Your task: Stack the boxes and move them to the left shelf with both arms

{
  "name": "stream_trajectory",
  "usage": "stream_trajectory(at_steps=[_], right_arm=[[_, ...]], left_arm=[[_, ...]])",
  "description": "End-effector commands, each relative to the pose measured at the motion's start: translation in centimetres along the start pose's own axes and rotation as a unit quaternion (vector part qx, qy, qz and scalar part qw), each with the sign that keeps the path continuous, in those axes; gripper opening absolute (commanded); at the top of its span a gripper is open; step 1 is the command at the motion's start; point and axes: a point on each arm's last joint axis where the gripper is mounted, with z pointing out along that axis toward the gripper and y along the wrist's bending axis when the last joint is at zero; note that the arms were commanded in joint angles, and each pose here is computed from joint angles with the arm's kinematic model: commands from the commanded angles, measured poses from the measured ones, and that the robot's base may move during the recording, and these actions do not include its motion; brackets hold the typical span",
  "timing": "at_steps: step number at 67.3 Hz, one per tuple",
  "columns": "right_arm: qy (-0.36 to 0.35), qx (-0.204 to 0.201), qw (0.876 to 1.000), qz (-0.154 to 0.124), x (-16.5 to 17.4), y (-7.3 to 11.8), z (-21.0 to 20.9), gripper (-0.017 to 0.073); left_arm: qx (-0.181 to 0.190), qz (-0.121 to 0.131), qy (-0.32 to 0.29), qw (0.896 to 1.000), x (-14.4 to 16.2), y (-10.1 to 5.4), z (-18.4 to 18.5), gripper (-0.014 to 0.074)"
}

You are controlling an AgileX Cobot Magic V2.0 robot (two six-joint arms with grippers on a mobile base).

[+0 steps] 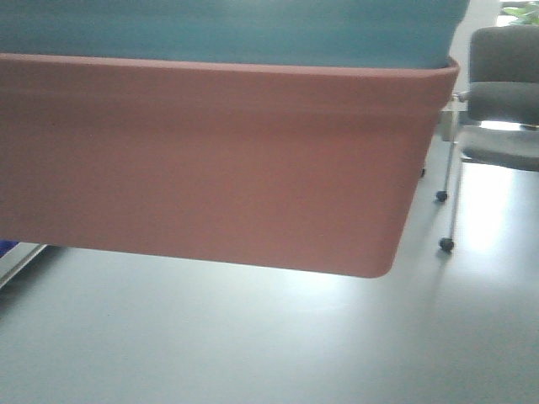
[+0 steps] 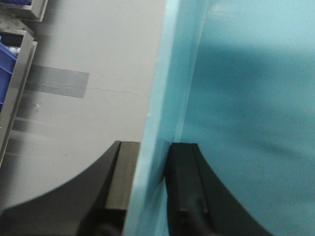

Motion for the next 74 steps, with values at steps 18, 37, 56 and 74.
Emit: stream_trajectory(at_steps=[18,37,56,74], right_arm=[[-0.112,-0.116,0.986,0.036,-2.26,1.52,-3.15,0.0056],[-0.112,-0.116,0.986,0.036,-2.26,1.52,-3.15,0.0056],[-0.112,-0.116,0.986,0.036,-2.26,1.52,-3.15,0.0056],[-0.112,-0.116,0.986,0.036,-2.26,1.52,-3.15,0.0056]], left_arm=[[0.127,-0.029,-0.063,0.989,-1.12,-1.99,-3.38,-0.0003],[0.127,-0.029,-0.063,0.989,-1.12,-1.99,-3.38,-0.0003],[0.127,-0.029,-0.063,0.989,-1.12,-1.99,-3.38,-0.0003],[0.127,-0.029,-0.063,0.989,-1.12,-1.99,-3.38,-0.0003]])
